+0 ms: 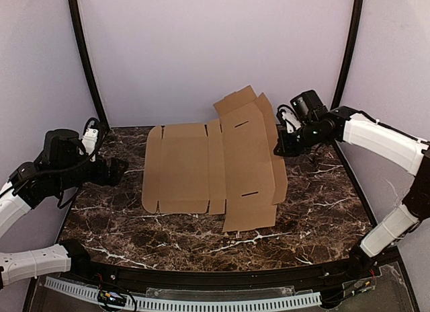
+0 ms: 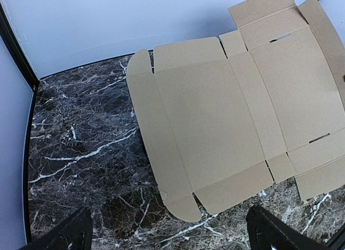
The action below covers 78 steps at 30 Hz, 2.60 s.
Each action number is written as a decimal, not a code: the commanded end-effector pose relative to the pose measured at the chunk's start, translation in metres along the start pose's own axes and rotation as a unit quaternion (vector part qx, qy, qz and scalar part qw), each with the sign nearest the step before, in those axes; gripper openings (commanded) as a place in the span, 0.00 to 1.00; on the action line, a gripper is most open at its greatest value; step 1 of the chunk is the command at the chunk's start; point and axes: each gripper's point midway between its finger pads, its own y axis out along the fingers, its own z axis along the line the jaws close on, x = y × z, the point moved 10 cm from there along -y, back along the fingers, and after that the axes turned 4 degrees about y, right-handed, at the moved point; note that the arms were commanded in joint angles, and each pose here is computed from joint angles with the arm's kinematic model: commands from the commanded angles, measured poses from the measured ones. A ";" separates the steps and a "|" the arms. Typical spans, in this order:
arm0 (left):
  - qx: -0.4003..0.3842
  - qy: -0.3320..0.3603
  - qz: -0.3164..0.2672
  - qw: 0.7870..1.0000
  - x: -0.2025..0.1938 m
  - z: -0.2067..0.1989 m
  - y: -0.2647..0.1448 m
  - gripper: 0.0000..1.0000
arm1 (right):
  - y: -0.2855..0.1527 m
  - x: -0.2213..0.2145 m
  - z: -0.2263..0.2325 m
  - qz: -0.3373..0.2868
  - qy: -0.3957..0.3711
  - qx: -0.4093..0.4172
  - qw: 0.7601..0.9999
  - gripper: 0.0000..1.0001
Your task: Fold the paper box
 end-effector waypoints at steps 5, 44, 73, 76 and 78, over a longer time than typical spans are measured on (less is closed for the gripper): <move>0.000 0.000 0.019 1.000 -0.008 0.000 0.002 1.00 | 0.020 0.022 0.005 0.014 -0.086 -0.114 0.990 0.00; -0.022 -0.014 0.000 1.000 0.002 -0.004 0.001 1.00 | 0.076 0.033 0.165 -0.068 -0.615 -0.311 0.722 0.00; -0.150 -0.123 -0.047 0.980 0.072 -0.038 0.036 0.01 | 0.057 -0.029 0.200 -0.143 -0.650 -0.296 0.685 0.00; -0.140 -0.129 -0.041 0.981 0.072 -0.040 0.050 0.01 | 0.059 -0.034 0.201 -0.145 -0.647 -0.292 0.690 0.00; -0.133 -0.131 -0.037 0.982 0.071 -0.041 0.059 0.01 | 0.060 -0.036 0.202 -0.144 -0.646 -0.290 0.692 0.00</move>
